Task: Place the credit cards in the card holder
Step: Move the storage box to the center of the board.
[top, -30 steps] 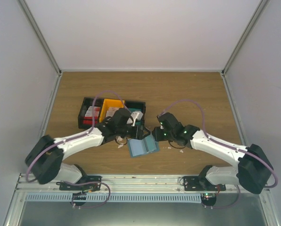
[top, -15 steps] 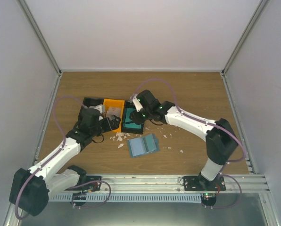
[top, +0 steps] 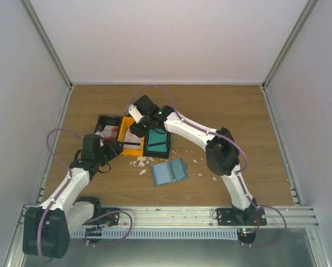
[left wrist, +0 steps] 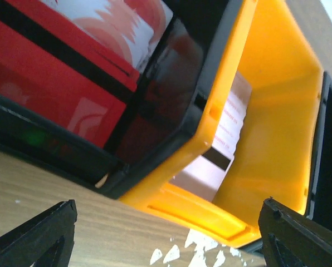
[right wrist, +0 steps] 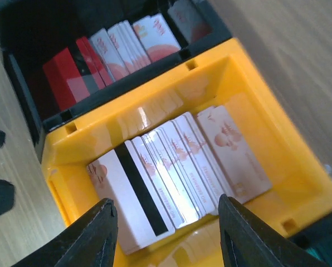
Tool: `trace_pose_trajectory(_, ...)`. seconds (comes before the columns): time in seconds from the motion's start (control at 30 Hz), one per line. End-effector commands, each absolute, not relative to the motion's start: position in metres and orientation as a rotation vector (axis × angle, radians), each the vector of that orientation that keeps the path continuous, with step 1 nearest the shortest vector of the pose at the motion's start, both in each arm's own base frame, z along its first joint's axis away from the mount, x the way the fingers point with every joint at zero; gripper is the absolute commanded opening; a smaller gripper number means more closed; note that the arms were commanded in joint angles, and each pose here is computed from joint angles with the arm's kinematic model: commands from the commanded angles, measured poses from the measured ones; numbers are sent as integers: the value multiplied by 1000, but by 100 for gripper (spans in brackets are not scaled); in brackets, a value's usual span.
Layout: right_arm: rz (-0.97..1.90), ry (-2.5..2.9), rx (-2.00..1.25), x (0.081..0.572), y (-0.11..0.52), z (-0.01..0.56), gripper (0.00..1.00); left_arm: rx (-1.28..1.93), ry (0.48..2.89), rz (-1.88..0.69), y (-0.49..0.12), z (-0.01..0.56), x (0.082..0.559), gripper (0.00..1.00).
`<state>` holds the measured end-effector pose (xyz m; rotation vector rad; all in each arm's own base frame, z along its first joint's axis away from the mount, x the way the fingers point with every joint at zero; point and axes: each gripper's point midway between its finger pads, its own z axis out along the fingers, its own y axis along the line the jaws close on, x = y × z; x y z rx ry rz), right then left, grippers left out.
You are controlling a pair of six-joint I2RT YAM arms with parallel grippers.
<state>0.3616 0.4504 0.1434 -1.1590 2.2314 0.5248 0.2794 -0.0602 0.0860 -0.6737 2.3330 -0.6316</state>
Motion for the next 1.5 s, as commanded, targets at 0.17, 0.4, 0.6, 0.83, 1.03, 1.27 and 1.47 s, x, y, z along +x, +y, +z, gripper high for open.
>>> trace_pose_trajectory(0.17,428,2304,-1256,361,454,97,50,-527,2230,-707,-64,117,319,87)
trace_pose_trajectory(0.4,327,2378,-1176,373,438,82,50,-395,2305,-720,-76,116,356,77)
trace_pose_trajectory(0.6,304,2477,-1035,380,415,77,50,-270,2327,-792,-101,120,377,66)
trace_pose_trajectory(0.83,278,2566,-856,387,371,81,42,-59,2362,-847,-165,121,389,55)
trace_pose_trajectory(1.03,241,2593,-781,387,314,87,38,87,2382,-965,-230,116,387,49)
trace_pose_trajectory(1.27,230,2587,-908,369,277,83,39,143,2331,-1051,-270,127,396,49)
trace_pose_trajectory(1.47,311,2564,-1022,358,286,84,38,60,2288,-981,-264,145,382,46)
